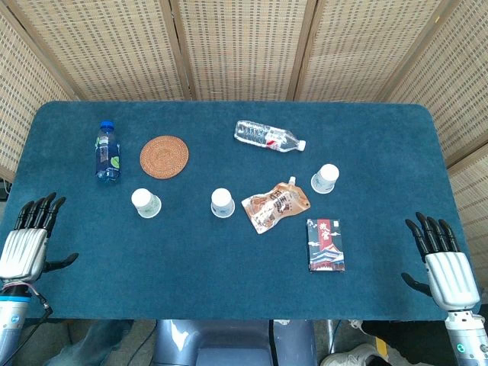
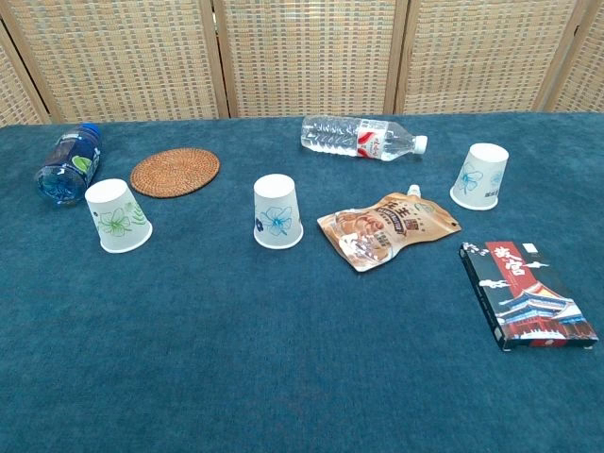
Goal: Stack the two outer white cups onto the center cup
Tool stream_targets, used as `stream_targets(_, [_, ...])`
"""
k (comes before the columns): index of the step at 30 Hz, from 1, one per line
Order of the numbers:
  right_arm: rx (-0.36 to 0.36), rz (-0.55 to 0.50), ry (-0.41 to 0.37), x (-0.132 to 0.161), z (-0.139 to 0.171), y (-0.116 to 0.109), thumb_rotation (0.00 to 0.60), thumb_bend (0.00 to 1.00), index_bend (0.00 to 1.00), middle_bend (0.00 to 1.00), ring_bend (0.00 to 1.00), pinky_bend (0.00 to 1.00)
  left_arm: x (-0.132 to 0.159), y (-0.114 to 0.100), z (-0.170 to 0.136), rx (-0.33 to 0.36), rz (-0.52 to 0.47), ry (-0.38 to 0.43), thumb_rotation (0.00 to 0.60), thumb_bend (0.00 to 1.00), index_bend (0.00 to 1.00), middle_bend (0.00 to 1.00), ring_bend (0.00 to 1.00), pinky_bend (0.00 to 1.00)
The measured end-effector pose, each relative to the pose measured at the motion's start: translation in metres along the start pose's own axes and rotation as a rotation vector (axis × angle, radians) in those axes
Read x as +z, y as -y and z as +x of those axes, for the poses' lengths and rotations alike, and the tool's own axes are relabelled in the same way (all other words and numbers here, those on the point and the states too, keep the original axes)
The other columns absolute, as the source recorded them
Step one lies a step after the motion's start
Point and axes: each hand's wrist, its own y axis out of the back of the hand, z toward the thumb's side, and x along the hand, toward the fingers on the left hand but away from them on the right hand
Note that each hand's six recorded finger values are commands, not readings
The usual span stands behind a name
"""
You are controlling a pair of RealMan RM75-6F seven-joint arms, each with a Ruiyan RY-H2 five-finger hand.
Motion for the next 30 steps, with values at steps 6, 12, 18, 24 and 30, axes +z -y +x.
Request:
stream_targets(6, [0.006, -0.019, 0.002, -0.001, -0.004, 0.0, 0.6, 0.0, 0.0, 0.0, 0.0, 0.0, 0.003, 0.002, 0.002, -0.016, -0.008, 0.011, 0.6, 0.0, 0.0, 0.0, 0.0, 0.0])
stream_targets(12, [0.033, -0.017, -0.042, 0.006, -0.028, 0.001, 0.6, 0.0, 0.0, 0.0, 0.0, 0.0, 0.007, 0.002, 0.003, -0.005, -0.008, 0.036, 0.6, 0.0, 0.0, 0.0, 0.0, 0.0])
stream_targets(18, [0.088, -0.011, -0.113, 0.024, -0.09, 0.001, 0.6, 0.0, 0.04, 0.0, 0.0, 0.0, 0.009, -0.002, 0.002, 0.017, -0.013, 0.032, 0.6, 0.0, 0.0, 0.0, 0.0, 0.0])
stream_targets(24, [0.207, -0.022, -0.15, 0.056, -0.177, 0.013, 0.6, 0.0, 0.06, 0.02, 0.0, 0.05, 0.008, 0.001, 0.006, 0.017, 0.001, 0.005, 0.6, 0.0, 0.0, 0.0, 0.0, 0.0])
stream_targets(30, [0.27, -0.059, -0.147, 0.095, -0.245, 0.027, 0.6, 0.03, 0.11, 0.08, 0.01, 0.12, 0.005, 0.007, 0.013, 0.001, 0.01, -0.025, 0.6, 0.0, 0.0, 0.0, 0.0, 0.0])
